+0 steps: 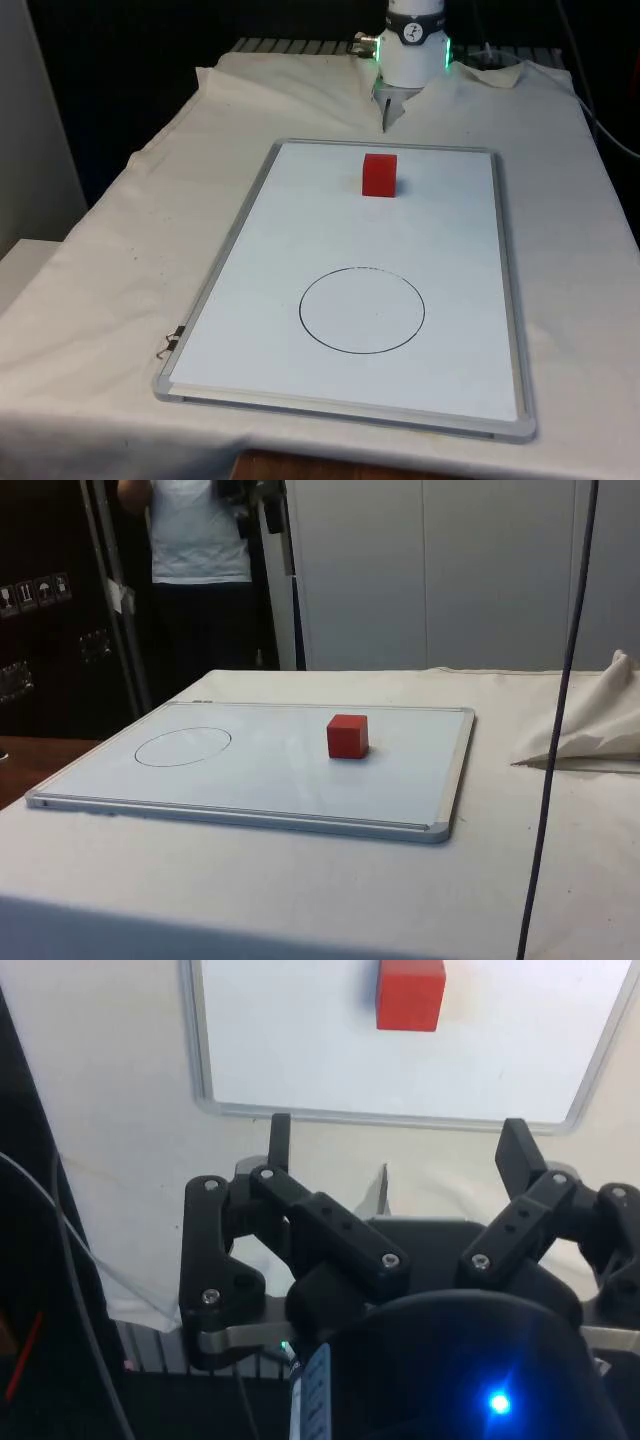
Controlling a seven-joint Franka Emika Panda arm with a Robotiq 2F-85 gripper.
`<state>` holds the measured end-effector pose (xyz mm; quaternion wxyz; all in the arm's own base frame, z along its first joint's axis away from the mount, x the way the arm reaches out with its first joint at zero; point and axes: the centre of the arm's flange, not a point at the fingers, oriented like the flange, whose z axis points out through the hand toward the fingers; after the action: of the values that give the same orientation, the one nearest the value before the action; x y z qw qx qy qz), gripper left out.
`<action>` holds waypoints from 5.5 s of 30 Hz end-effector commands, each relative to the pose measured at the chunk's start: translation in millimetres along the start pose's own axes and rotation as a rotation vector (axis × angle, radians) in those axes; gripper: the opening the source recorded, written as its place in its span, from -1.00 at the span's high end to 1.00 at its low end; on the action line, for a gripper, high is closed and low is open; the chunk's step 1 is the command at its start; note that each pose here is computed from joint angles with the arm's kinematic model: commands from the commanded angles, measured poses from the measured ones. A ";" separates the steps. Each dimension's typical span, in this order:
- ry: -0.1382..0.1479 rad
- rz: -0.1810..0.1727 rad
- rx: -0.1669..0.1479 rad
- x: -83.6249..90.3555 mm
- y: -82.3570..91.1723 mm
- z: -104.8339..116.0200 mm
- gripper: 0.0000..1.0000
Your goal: Push the cube into the marked area.
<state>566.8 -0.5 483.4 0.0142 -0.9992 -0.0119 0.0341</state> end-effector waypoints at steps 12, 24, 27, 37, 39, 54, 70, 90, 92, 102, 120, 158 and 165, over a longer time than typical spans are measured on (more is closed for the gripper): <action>-0.007 0.002 -0.001 -34.1 5.0 5.6 -1.00; -0.012 0.000 -0.026 -70.5 16.0 8.2 -1.00; -0.024 0.001 -0.027 -75.4 16.6 8.8 -1.00; -0.017 -0.006 -0.060 -100.4 22.8 10.6 -1.00; 0.001 -0.005 -0.084 -110.3 26.9 12.6 -1.00; 0.013 0.047 -0.119 -132.1 28.9 38.3 -1.00; 0.002 0.093 -0.112 -135.4 27.6 50.0 0.25; 0.062 0.115 -0.062 -153.3 14.9 73.5 0.99; 0.054 0.112 -0.063 -153.3 16.1 75.5 0.99; 0.095 0.123 -0.027 -156.0 5.2 99.0 0.99; 0.072 0.109 -0.019 -135.1 -11.1 159.6 0.99; 0.024 0.056 -0.031 -114.8 2.4 288.9 0.99; 0.027 0.037 -0.039 -114.6 8.3 291.2 0.99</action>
<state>432.3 -0.7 199.2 -0.0046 -0.9996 0.0085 0.0254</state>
